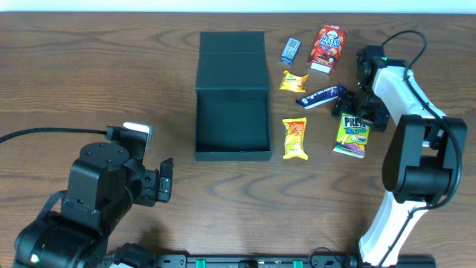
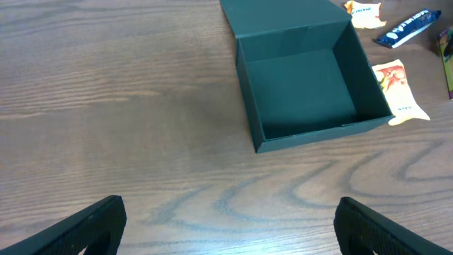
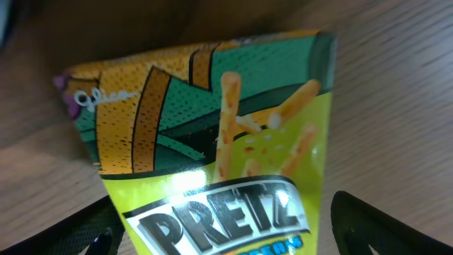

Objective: Pack container
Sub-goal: 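Grasp the green Pretz box with the right gripper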

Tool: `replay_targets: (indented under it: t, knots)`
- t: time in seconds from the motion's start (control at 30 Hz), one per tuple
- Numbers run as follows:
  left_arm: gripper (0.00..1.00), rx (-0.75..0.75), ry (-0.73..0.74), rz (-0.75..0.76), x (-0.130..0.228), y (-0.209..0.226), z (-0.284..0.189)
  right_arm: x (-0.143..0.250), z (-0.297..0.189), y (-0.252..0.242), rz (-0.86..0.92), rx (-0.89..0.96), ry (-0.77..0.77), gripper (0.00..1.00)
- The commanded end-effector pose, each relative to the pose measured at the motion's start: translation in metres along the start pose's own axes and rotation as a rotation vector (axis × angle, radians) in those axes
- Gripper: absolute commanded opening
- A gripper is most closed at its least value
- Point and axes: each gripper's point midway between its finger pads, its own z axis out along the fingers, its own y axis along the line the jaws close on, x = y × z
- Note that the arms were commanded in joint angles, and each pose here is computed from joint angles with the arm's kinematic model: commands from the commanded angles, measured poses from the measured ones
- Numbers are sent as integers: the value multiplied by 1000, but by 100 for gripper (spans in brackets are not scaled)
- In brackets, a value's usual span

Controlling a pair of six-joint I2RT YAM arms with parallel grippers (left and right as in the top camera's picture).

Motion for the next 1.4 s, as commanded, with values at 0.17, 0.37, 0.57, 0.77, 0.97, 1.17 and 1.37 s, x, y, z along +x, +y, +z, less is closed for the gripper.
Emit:
replay_targets:
  t: [0.17, 0.37, 0.57, 0.77, 0.97, 1.17, 1.37]
  knots:
    - [95, -11, 5, -5, 1, 2, 1, 8, 17, -3, -40, -2, 19, 93]
    - [95, -11, 5, -5, 1, 2, 1, 12, 28, -1, -50, -16, 13, 94]
    - [95, -11, 5, -5, 1, 2, 1, 10, 33, 2, -61, -31, -3, 84]
    - [95, -11, 5, -5, 1, 2, 1, 8, 33, 3, -60, -34, -11, 72]
    - [95, -11, 5, -5, 1, 2, 1, 4, 22, 3, -59, -42, -26, 67]
    - [95, -11, 5, -5, 1, 2, 1, -10, -17, 4, -52, -74, -114, 70]
    - [95, -11, 5, -5, 1, 2, 1, -13, -65, 8, -69, -115, -224, 71]
